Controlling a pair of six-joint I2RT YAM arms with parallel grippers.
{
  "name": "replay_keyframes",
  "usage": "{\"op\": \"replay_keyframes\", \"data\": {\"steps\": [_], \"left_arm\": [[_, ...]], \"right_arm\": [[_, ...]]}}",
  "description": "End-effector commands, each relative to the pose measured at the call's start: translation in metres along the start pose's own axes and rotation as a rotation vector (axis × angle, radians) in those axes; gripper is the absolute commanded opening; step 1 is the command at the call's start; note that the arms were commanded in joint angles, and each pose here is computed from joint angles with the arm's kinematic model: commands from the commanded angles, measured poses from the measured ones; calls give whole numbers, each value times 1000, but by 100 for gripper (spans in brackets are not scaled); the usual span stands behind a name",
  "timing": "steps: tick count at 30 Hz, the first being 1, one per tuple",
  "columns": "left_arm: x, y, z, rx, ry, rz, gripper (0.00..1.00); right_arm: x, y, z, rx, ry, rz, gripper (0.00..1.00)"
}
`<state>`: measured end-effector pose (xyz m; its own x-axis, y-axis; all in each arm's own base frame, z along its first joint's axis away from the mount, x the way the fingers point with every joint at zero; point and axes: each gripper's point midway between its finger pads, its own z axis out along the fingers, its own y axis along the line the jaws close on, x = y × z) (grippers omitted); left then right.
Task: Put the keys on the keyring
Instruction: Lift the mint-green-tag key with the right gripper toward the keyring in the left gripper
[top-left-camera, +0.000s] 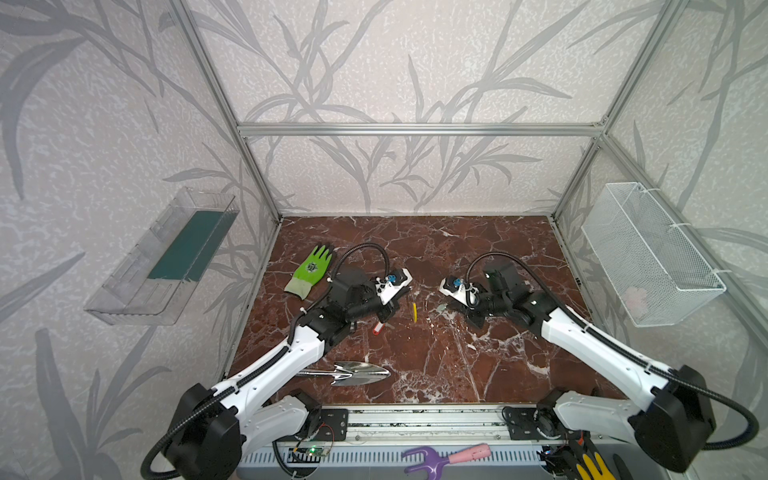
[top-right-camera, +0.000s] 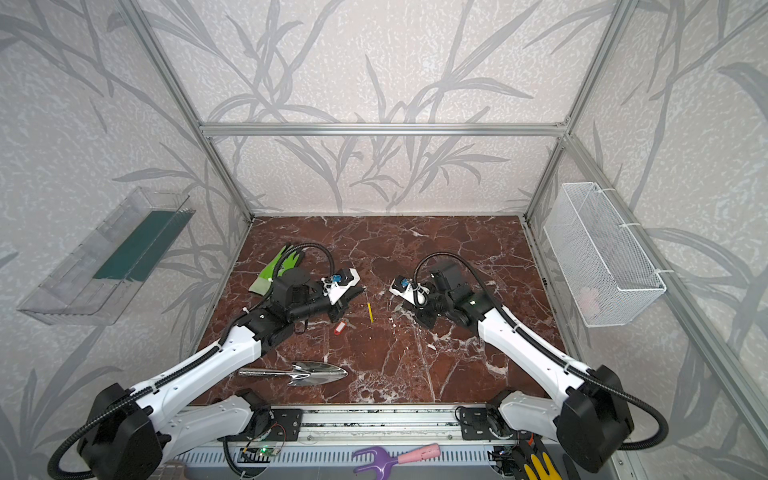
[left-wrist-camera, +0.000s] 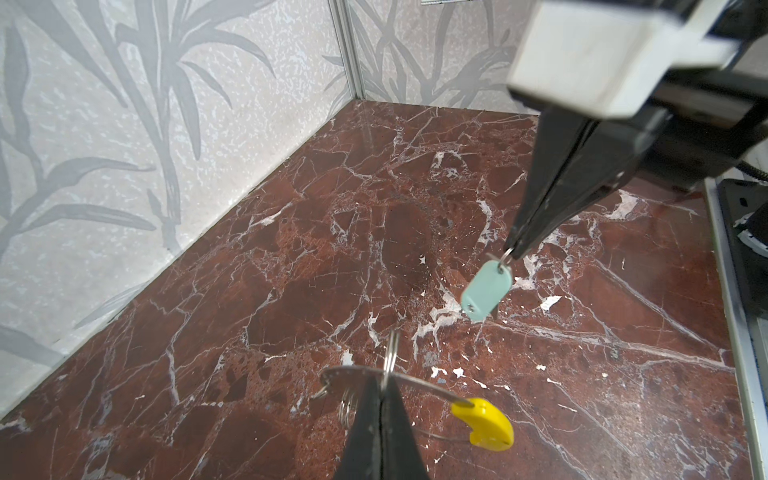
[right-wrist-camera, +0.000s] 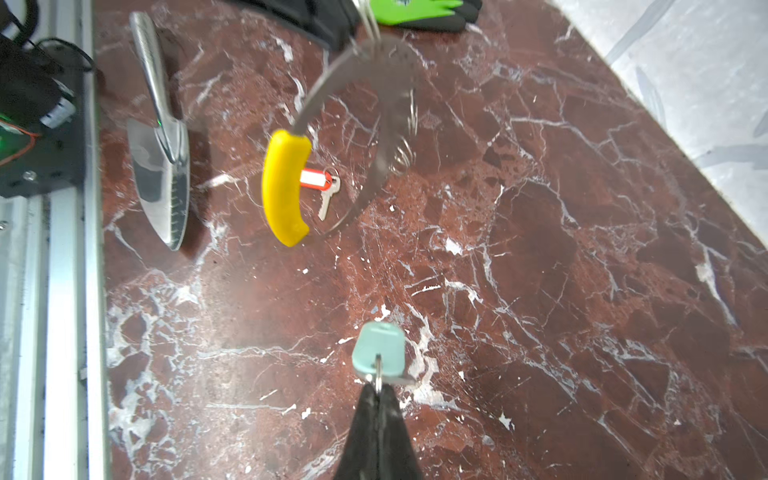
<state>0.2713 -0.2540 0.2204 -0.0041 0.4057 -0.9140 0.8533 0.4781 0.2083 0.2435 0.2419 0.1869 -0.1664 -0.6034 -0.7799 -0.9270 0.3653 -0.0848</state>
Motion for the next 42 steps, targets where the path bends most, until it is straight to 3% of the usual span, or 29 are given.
{"op": "replay_keyframes", "data": {"steps": [1,7,14,22,42], "left_arm": [[-38,9,-4,-84,-88,149,0],[-60,6,0,-178,-131,269,0],[-79,-4,4,-222,-164,294,0],[-86,-17,11,-210,-157,307,0],[-84,-31,23,-128,-95,294,0]], "right_arm": [[-26,8,-16,-23,-118,42,0],[-45,10,-30,-3,-210,85,0],[-58,7,-35,30,-297,127,0],[-67,6,-41,38,-342,138,0],[-77,8,-53,96,-410,26,0]]}}
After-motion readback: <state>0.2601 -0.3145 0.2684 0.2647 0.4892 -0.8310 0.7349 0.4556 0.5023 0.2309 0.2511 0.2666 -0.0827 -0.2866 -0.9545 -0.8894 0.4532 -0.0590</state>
